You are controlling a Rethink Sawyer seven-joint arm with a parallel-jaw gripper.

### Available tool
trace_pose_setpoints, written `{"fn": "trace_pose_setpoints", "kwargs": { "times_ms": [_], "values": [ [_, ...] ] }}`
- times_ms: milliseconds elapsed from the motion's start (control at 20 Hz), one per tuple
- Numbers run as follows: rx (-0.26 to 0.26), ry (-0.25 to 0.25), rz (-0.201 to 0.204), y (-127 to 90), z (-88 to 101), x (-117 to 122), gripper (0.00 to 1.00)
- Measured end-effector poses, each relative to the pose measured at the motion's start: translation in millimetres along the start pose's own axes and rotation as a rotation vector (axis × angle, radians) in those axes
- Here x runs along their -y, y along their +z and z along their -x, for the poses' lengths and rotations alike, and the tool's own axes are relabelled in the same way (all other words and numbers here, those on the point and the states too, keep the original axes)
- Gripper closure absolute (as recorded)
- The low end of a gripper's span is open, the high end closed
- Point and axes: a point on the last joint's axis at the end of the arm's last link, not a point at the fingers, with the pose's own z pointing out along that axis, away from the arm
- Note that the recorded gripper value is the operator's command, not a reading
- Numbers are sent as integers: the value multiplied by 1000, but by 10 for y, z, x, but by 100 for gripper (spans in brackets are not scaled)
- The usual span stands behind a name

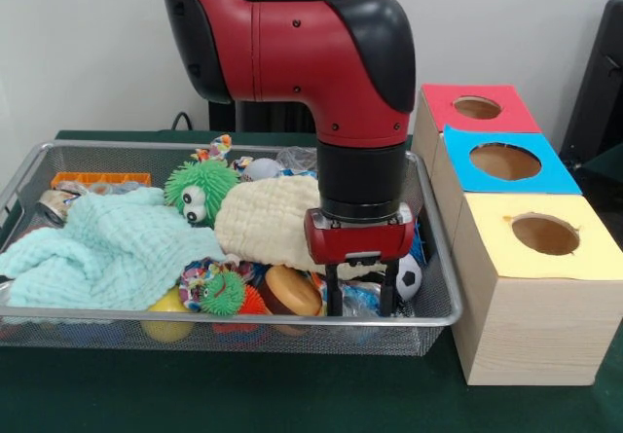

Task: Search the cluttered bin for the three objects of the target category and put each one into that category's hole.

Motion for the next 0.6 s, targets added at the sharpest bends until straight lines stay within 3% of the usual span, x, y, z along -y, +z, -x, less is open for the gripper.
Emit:
{"fn": "trace_pose_setpoints", "kwargs": {
  "times_ms": [600],
  "values": [
    [-9, -5, -8, 24, -38, -9, 0]
  ]
}}
